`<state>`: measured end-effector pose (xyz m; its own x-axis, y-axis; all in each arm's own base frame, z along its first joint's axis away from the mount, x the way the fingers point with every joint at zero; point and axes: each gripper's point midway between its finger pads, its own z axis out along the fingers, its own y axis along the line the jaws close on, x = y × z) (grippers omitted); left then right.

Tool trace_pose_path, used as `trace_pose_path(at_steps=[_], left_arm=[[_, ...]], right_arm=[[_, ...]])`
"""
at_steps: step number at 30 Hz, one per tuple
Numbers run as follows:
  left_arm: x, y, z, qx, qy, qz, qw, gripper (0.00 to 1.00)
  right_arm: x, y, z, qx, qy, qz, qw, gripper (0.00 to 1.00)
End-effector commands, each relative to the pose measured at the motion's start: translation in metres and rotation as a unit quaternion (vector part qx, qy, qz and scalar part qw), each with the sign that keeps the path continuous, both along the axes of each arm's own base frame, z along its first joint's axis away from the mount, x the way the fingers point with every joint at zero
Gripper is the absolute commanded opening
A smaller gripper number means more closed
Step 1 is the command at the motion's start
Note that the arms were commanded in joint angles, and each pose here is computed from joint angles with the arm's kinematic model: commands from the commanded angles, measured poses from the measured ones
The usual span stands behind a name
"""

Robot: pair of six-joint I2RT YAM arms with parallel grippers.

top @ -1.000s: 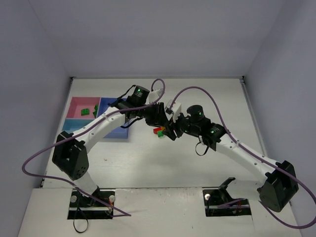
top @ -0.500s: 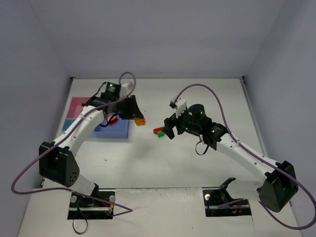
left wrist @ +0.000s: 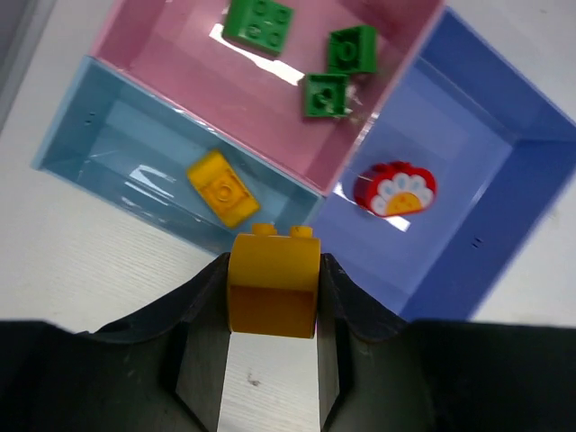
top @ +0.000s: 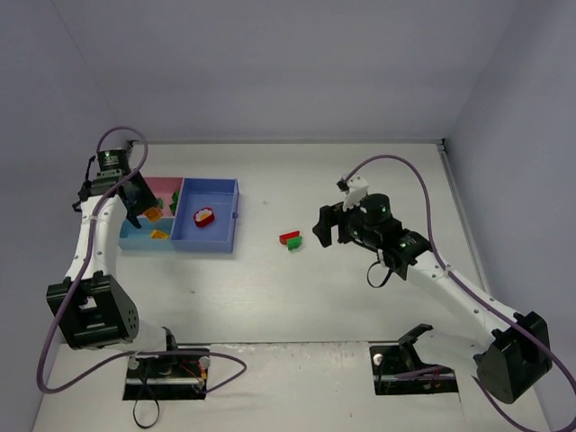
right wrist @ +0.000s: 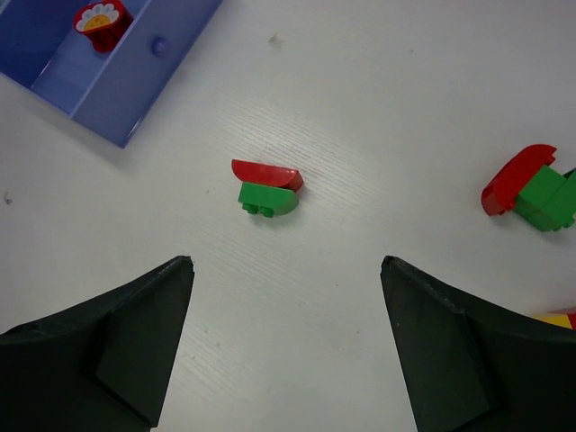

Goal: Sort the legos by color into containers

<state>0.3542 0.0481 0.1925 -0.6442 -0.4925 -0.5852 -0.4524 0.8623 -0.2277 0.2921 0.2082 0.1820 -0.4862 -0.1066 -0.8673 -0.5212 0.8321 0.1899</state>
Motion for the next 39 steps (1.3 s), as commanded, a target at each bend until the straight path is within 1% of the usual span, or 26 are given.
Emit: trace_pose_path(at_steps=[1, 3, 6, 8, 9, 10, 14, 17, 19, 20, 23, 24, 25, 27, 30, 32, 33, 34, 36, 37, 38, 39], left_arm=[[0.008, 0.028, -0.008, 0.037, 0.009, 0.045, 0.998, 0.14], [0.01, 0.038, -0.014, 0.047, 0.014, 0.056, 0.997, 0.15], [0.016, 0.051, -0.027, 0.038, 0.026, 0.071, 0.996, 0.16], [0.022, 0.055, -0.029, 0.041, 0.019, 0.077, 0.996, 0.21], [0.024, 0.055, -0.032, 0.039, 0.021, 0.076, 0.996, 0.26], [0.025, 0.055, -0.034, 0.038, 0.023, 0.077, 0.996, 0.3], [0.025, 0.055, -0.046, 0.032, 0.045, 0.079, 0.995, 0.38], [0.024, 0.052, -0.051, 0.022, 0.048, 0.078, 0.996, 0.44], [0.024, 0.05, -0.05, 0.018, 0.045, 0.076, 0.996, 0.48], [0.024, 0.048, -0.049, 0.016, 0.043, 0.075, 0.996, 0.54], [0.021, 0.046, -0.041, 0.01, 0.037, 0.08, 0.996, 0.62], [0.019, 0.045, -0.034, 0.009, 0.029, 0.081, 0.996, 0.67], [0.018, 0.043, -0.03, 0.006, 0.025, 0.081, 0.996, 0.69], [0.014, 0.032, -0.018, -0.014, 0.005, 0.073, 0.997, 0.72], [0.009, 0.013, -0.001, -0.028, -0.021, 0.049, 0.998, 0.73], [0.005, -0.007, 0.007, -0.037, -0.026, 0.021, 0.999, 0.73], [0.001, -0.016, 0.016, -0.037, -0.036, 0.01, 0.999, 0.73], [-0.003, -0.034, 0.018, -0.04, -0.035, -0.015, 0.998, 0.73], [-0.012, -0.054, 0.027, -0.041, -0.047, -0.047, 0.997, 0.73], [-0.016, -0.073, 0.029, -0.049, -0.048, -0.077, 0.995, 0.73], [-0.021, -0.08, 0.035, -0.054, -0.057, -0.09, 0.993, 0.73], [-0.028, -0.096, 0.032, -0.063, -0.051, -0.115, 0.99, 0.73]], right_arm=[[0.004, -0.012, 0.011, 0.031, -0.009, -0.037, 0.999, 0.82], [0.003, -0.015, 0.01, 0.035, -0.005, -0.041, 0.999, 0.82], [0.003, -0.022, 0.009, 0.04, -0.003, -0.047, 0.998, 0.82], [0.003, -0.026, 0.008, 0.038, -0.001, -0.052, 0.998, 0.82], [0.004, -0.027, 0.008, 0.038, -0.002, -0.054, 0.998, 0.82], [0.004, -0.029, 0.007, 0.036, -0.001, -0.056, 0.998, 0.82], [0.004, -0.031, 0.006, 0.031, 0.003, -0.06, 0.998, 0.82], [0.004, -0.033, 0.003, 0.026, 0.009, -0.064, 0.998, 0.82], [0.004, -0.032, -0.001, 0.024, 0.016, -0.066, 0.997, 0.82], [0.004, -0.031, -0.003, 0.025, 0.02, -0.065, 0.997, 0.82], [0.005, -0.026, -0.01, 0.033, 0.04, -0.066, 0.996, 0.82], [0.005, -0.023, -0.013, 0.036, 0.048, -0.072, 0.996, 0.82], [0.006, -0.021, -0.015, 0.039, 0.052, -0.076, 0.995, 0.82], [0.008, -0.016, -0.022, 0.039, 0.06, -0.081, 0.994, 0.8], [0.011, -0.002, -0.034, 0.035, 0.073, -0.09, 0.993, 0.79], [0.014, 0.009, -0.036, 0.037, 0.077, -0.095, 0.992, 0.79], [0.015, 0.012, -0.047, 0.028, 0.088, -0.099, 0.991, 0.79], [0.018, 0.02, -0.045, 0.031, 0.086, -0.101, 0.991, 0.79], [0.021, 0.028, -0.059, 0.021, 0.099, -0.105, 0.989, 0.79], [0.021, 0.038, -0.057, 0.023, 0.099, -0.097, 0.99, 0.8], [0.025, 0.04, -0.069, 0.007, 0.104, -0.107, 0.989, 0.8], [0.027, 0.045, -0.073, 0.003, 0.104, -0.108, 0.989, 0.8]])
